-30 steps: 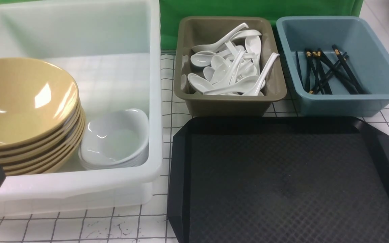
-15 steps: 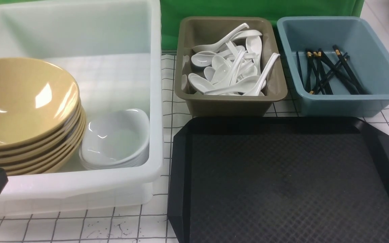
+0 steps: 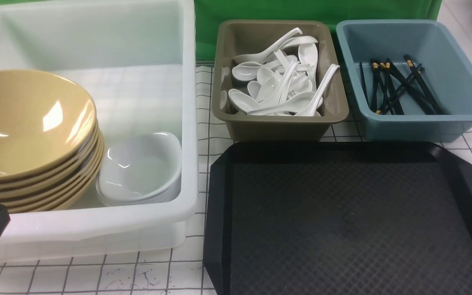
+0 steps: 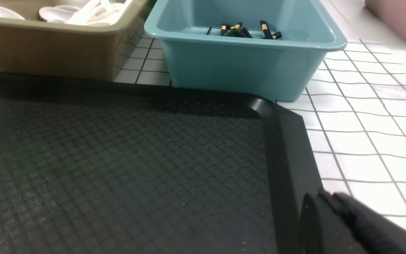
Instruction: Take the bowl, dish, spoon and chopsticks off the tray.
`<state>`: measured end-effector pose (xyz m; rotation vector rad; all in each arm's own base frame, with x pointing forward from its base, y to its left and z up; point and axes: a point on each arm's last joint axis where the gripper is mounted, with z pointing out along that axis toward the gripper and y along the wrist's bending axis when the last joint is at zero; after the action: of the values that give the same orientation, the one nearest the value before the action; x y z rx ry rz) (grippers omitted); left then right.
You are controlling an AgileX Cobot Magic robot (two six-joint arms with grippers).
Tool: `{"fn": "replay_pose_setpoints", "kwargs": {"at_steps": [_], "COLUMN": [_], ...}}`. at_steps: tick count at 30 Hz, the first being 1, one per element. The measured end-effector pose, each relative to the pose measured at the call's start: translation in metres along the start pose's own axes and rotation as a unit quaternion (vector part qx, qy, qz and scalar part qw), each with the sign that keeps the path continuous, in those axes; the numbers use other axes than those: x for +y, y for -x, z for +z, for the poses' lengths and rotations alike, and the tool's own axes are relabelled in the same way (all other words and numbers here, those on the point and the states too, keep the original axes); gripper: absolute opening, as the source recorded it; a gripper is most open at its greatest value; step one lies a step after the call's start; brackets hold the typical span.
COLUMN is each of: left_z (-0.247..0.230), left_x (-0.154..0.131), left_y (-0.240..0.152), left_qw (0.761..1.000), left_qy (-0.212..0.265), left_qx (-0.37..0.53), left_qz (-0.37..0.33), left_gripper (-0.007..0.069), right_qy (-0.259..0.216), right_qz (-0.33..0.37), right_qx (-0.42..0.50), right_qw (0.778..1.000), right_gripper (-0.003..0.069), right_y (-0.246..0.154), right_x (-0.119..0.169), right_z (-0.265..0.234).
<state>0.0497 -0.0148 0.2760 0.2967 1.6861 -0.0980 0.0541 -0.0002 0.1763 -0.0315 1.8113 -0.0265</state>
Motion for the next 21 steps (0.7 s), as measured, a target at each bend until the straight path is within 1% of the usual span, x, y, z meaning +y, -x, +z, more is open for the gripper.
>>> {"fn": "replay_pose_setpoints", "kwargs": {"at_steps": [8, 9, 13, 17, 18, 19, 21], "left_z": [0.0, 0.0, -0.003, 0.004, 0.008, 0.011, 0.013], "left_x": [0.0, 0.0, 0.002, 0.006, 0.006, 0.006, 0.006], "left_y": [-0.003, -0.007, -0.03, -0.059, -0.073, -0.083, -0.09], "left_qw": [1.0, 1.0, 0.998, 0.995, 0.993, 0.992, 0.99], "left_qy": [0.003, 0.007, 0.053, 0.102, 0.112, 0.115, 0.117], "left_qx": [-0.01, -0.014, -0.018, 0.006, 0.021, 0.032, 0.041], "left_qz": [0.0, 0.002, 0.024, -0.008, -0.034, -0.05, -0.064], "left_gripper": [-0.0013, -0.0013, -0.0013, -0.0013, -0.0013, -0.0013, -0.0013], "right_qy": [0.0, 0.0, 0.0, 0.0, 0.0, 0.0, 0.0], "right_qz": [0.0, 0.0, 0.0, 0.0, 0.0, 0.0, 0.0], "right_qx": [0.0, 0.0, 0.0, 0.0, 0.0, 0.0, 0.0], "right_qw": [1.0, 1.0, 1.0, 1.0, 1.0, 1.0, 1.0], "right_gripper": [0.0077, 0.0078, 0.0078, 0.0078, 0.008, 0.008, 0.0082], "right_y": [0.0, 0.0, 0.0, 0.0, 0.0, 0.0, 0.0], "right_x": [0.0, 0.0, 0.0, 0.0, 0.0, 0.0, 0.0], "right_z": [0.0, 0.0, 0.0, 0.0, 0.0, 0.0, 0.0]}}
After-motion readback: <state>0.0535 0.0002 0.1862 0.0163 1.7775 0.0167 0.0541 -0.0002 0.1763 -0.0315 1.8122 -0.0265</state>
